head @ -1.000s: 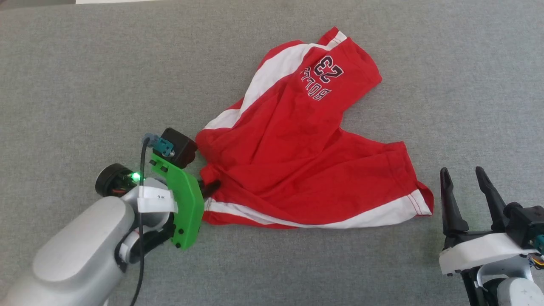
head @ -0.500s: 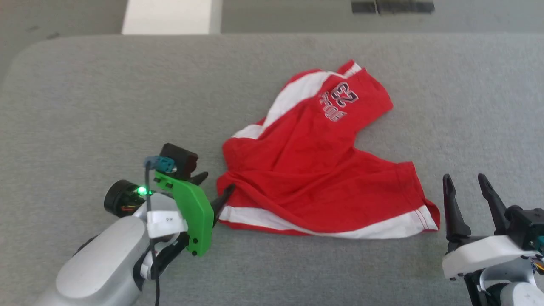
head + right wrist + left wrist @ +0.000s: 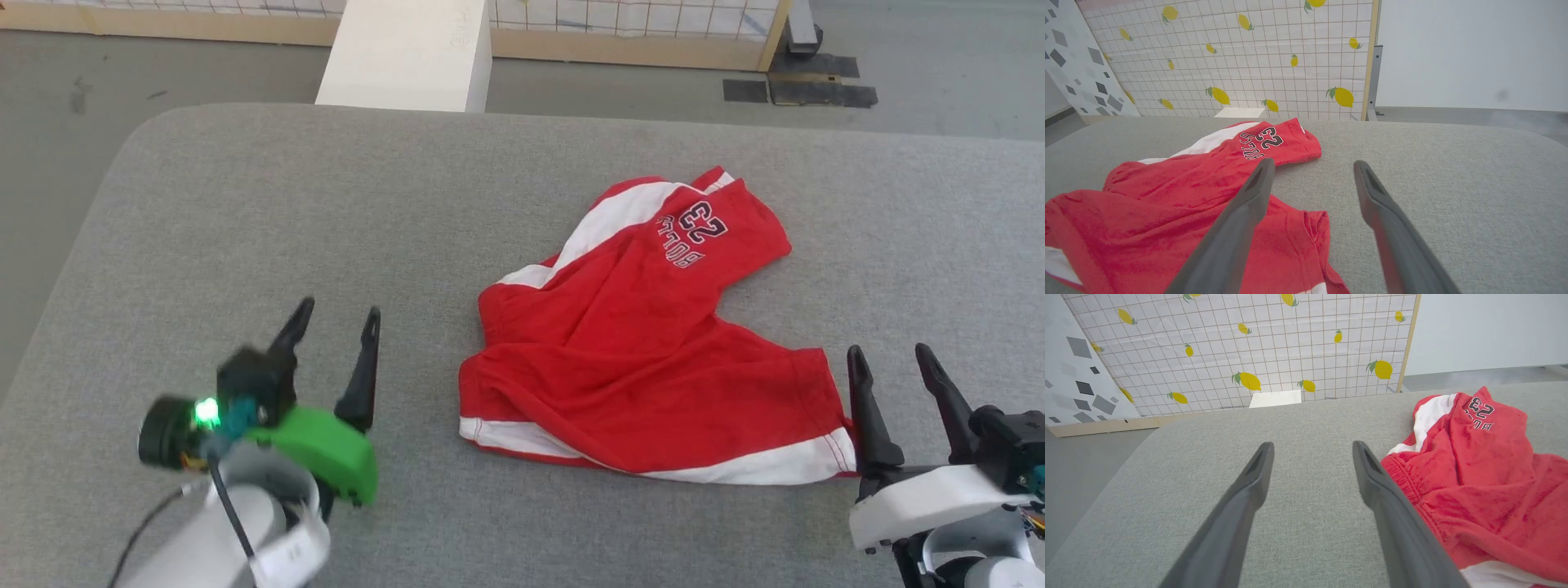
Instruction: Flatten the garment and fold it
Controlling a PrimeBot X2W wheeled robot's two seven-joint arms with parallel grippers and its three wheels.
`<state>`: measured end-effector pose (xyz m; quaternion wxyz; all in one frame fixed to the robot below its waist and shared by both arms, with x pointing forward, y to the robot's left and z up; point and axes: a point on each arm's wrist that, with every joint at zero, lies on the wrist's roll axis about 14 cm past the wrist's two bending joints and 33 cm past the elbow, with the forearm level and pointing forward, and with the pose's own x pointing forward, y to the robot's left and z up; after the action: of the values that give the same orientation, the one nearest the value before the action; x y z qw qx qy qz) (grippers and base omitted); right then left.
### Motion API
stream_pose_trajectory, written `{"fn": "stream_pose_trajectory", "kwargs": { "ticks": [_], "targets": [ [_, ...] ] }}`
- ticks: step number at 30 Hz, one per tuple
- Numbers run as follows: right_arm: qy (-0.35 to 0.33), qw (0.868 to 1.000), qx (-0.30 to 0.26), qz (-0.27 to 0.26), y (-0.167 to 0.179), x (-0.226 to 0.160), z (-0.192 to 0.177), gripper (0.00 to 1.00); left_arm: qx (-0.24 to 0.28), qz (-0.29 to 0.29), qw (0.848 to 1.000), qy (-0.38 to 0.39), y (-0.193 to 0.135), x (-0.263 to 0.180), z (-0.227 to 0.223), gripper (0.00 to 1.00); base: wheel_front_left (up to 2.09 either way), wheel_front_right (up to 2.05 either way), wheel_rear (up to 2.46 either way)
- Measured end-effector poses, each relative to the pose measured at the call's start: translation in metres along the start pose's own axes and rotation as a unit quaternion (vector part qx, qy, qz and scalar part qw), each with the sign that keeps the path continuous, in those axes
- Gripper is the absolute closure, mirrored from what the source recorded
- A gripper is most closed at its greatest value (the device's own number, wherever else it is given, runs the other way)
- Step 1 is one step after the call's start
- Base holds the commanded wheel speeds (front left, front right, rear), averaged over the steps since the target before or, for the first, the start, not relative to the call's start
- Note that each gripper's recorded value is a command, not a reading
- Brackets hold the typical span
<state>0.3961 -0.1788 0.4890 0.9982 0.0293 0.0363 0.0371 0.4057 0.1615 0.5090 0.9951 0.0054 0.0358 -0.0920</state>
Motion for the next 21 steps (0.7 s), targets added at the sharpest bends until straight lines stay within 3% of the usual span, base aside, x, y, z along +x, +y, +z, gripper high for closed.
{"fn": "stream_pose_trajectory", "kwargs": {
  "ticks": [7, 12, 21],
  "targets": [
    [0.001, 1.0, -0.001, -0.003, -0.002, -0.004, 0.0, 0.0, 0.005, -0.001, 1.0, -0.007, -0.017, -0.017, -0.017, 0.0, 0.0, 0.0, 0.0],
    [0.011, 1.0, -0.001, -0.005, -0.004, -0.005, -0.007, 0.0, -0.015, -0.048, 0.998, 0.033, -0.038, -0.023, -0.039, 0.0, 0.0, 0.0, 0.0],
    [0.035, 0.999, 0.001, -0.01, -0.007, -0.001, -0.023, 0.0, -0.051, -0.166, 0.97, 0.168, -0.085, -0.029, -0.079, 0.0, 0.0, 0.0, 0.0]
  ]
}}
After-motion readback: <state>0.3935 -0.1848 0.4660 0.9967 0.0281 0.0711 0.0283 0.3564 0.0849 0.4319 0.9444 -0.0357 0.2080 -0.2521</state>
